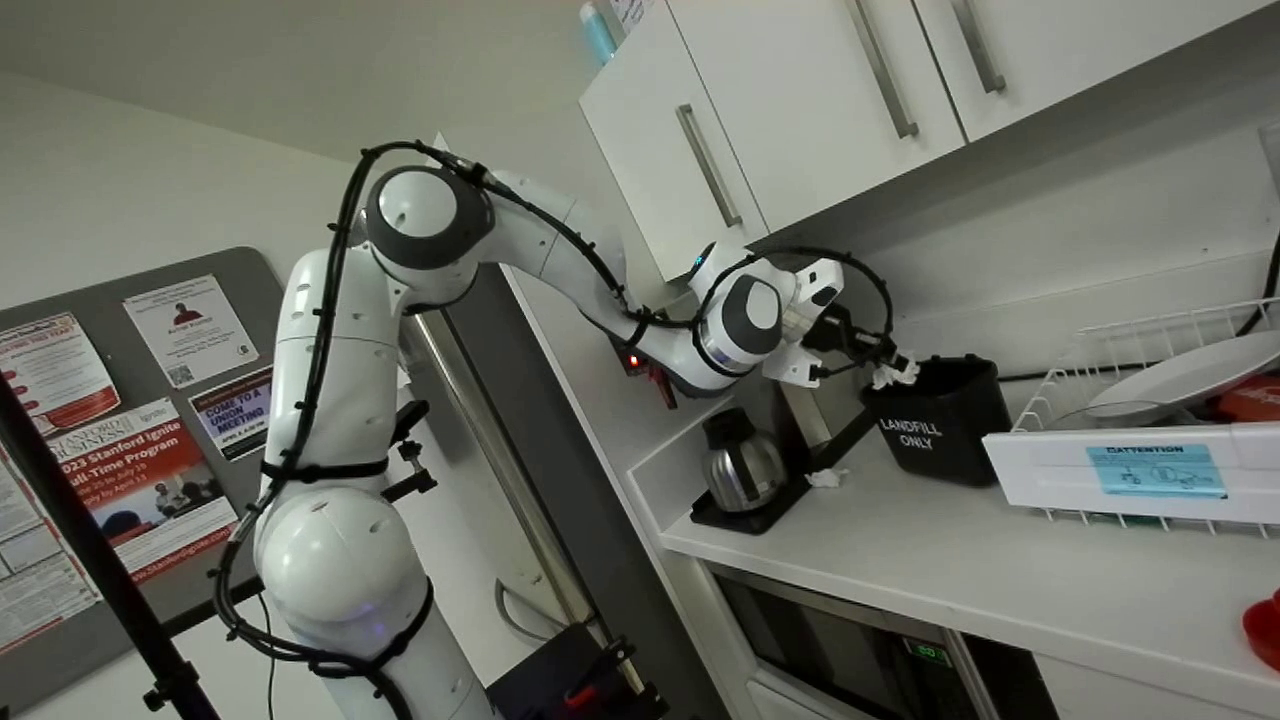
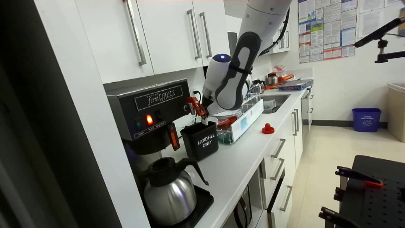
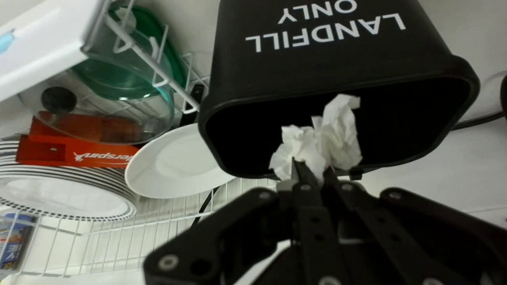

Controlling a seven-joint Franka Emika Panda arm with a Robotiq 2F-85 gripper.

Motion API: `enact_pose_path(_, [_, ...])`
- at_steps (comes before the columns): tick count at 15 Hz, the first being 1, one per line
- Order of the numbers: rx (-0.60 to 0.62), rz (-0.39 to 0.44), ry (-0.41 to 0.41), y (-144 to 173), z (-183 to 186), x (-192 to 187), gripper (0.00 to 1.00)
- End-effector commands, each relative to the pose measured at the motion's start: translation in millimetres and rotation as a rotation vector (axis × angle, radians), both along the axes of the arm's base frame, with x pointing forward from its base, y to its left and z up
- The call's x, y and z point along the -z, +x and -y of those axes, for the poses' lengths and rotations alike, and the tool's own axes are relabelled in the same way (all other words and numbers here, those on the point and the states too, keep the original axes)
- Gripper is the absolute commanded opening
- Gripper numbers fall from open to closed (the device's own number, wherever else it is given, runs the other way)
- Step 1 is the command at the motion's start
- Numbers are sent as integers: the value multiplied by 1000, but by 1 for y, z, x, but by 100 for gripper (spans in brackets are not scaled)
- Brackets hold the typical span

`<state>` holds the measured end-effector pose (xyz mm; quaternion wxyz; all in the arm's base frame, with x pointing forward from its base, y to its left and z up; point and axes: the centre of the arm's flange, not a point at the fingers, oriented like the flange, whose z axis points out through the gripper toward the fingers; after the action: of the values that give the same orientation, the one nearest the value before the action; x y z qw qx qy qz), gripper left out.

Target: Put the paper in the bin

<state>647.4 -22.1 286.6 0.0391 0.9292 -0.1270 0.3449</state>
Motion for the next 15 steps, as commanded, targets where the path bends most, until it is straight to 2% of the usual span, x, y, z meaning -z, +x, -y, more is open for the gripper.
enact_pose_path(1, [-29, 32, 67, 30, 13, 2, 2])
enact_pose_path(9, [-68, 32, 98, 59, 19, 3, 2])
enact_pose_path(10, [-71, 23, 98, 61, 19, 5, 25])
enact_pose_path(15, [-69, 2, 105, 67, 23, 9, 63])
